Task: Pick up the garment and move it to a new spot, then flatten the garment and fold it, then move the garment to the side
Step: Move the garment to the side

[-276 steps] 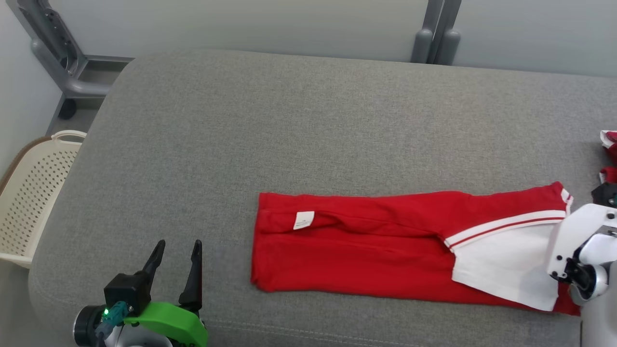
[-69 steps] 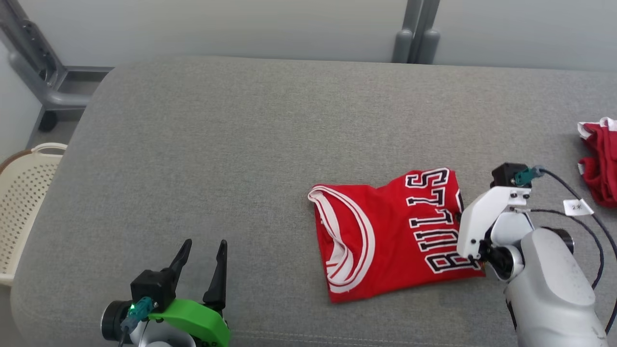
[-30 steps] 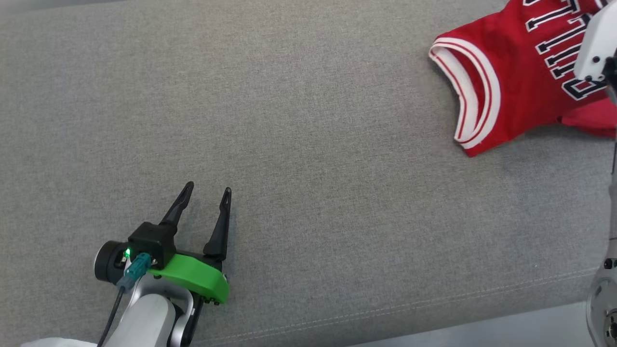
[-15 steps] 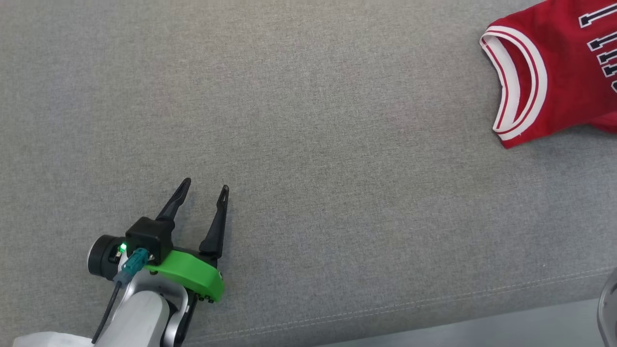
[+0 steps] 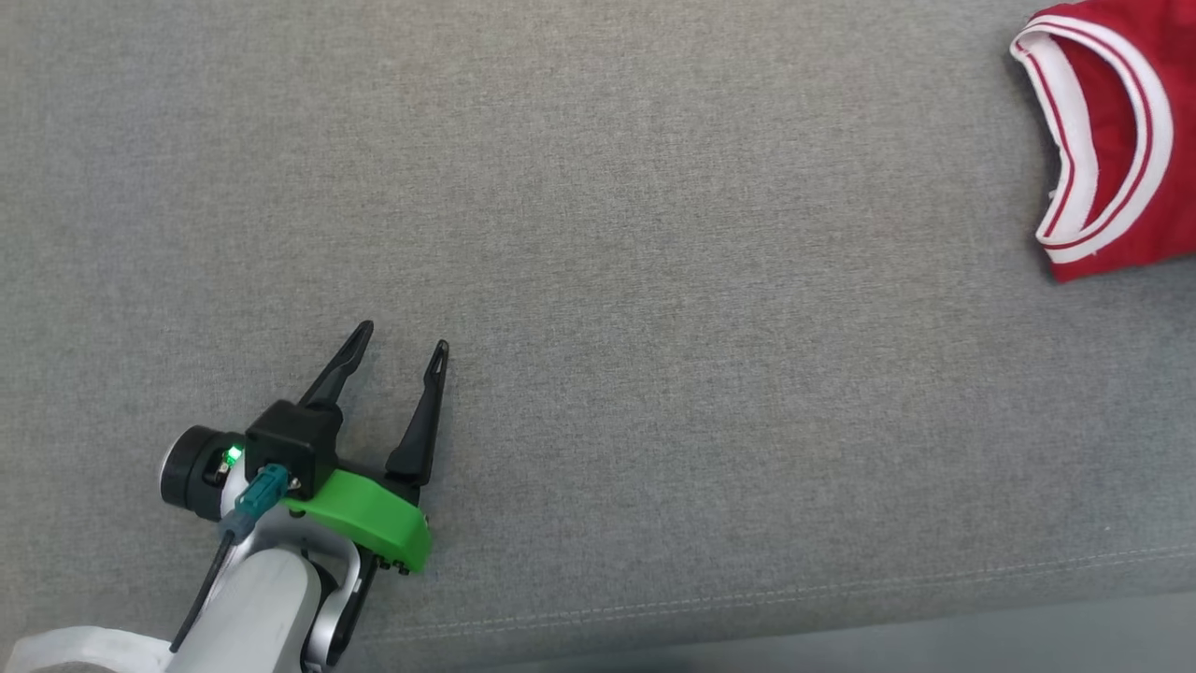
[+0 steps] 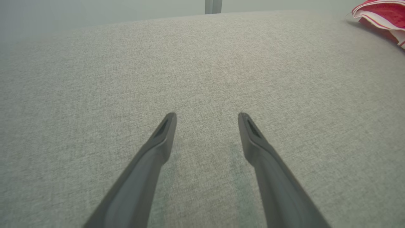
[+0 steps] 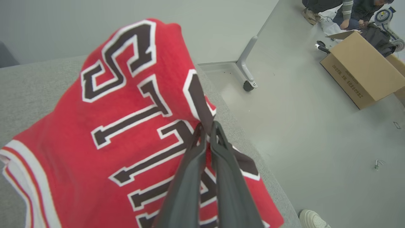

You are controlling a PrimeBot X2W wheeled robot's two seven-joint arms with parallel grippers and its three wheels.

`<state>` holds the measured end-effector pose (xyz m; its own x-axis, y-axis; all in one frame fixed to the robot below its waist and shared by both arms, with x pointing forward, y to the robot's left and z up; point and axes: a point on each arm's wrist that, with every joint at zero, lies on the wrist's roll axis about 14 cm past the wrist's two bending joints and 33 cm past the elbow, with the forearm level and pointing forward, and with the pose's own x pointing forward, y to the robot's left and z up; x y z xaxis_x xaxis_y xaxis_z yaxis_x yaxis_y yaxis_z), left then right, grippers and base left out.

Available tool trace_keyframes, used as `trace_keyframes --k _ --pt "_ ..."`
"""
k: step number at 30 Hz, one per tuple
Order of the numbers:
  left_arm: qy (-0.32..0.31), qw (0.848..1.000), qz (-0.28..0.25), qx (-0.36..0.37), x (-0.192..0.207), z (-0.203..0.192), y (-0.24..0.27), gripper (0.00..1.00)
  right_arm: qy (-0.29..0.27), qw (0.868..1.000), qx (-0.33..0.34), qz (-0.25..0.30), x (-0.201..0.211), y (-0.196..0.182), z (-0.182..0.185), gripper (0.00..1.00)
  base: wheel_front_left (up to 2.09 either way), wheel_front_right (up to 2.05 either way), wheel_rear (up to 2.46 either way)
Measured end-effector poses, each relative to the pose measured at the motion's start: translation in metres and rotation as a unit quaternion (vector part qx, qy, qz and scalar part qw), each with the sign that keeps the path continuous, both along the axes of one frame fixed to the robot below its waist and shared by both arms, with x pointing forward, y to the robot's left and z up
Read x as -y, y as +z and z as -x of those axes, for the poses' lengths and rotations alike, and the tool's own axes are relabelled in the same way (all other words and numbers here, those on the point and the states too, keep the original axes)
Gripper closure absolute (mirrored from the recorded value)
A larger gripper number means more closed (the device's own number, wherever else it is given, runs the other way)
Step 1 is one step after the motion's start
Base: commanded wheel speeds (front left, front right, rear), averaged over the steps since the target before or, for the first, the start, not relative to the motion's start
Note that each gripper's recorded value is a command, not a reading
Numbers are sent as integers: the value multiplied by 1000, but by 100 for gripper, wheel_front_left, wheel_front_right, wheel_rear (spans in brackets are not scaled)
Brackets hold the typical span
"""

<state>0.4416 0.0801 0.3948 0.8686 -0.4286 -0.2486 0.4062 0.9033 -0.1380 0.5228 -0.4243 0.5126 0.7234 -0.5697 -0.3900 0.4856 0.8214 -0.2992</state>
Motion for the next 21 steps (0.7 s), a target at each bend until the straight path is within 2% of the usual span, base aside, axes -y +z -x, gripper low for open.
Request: trace_keyframes --k 5,6,7,10,14,18,21 --pt "2 1000 -9 -6 -6 1 -4 0 -8 999 -13 33 10 -14 -2 100 0 0 0" --pt "4 1000 -11 -8 -8 1 -6 0 -4 999 -17 45 11 -16 -4 42 0 0 0" --pt "5 1000 -12 -9 -9 0 -7 0 -3 998 -18 56 13 -16 -5 0 0 0 0" --pt "10 1000 -16 -9 -13 0 -8 0 -3 997 -18 73 17 -20 -6 0 0 0 0" --pt "15 1000 -20 -2 -16 -1 -5 0 2 998 -31 57 12 -37 -5 0 0 0 0" --pt "18 1000 -17 16 -16 -2 6 0 14 998 -12 58 8 -33 -4 0 0 0 0" --pt "47 998 -12 40 -24 -7 22 0 37 997 26 64 -1 -21 -7 0 0 0 0"
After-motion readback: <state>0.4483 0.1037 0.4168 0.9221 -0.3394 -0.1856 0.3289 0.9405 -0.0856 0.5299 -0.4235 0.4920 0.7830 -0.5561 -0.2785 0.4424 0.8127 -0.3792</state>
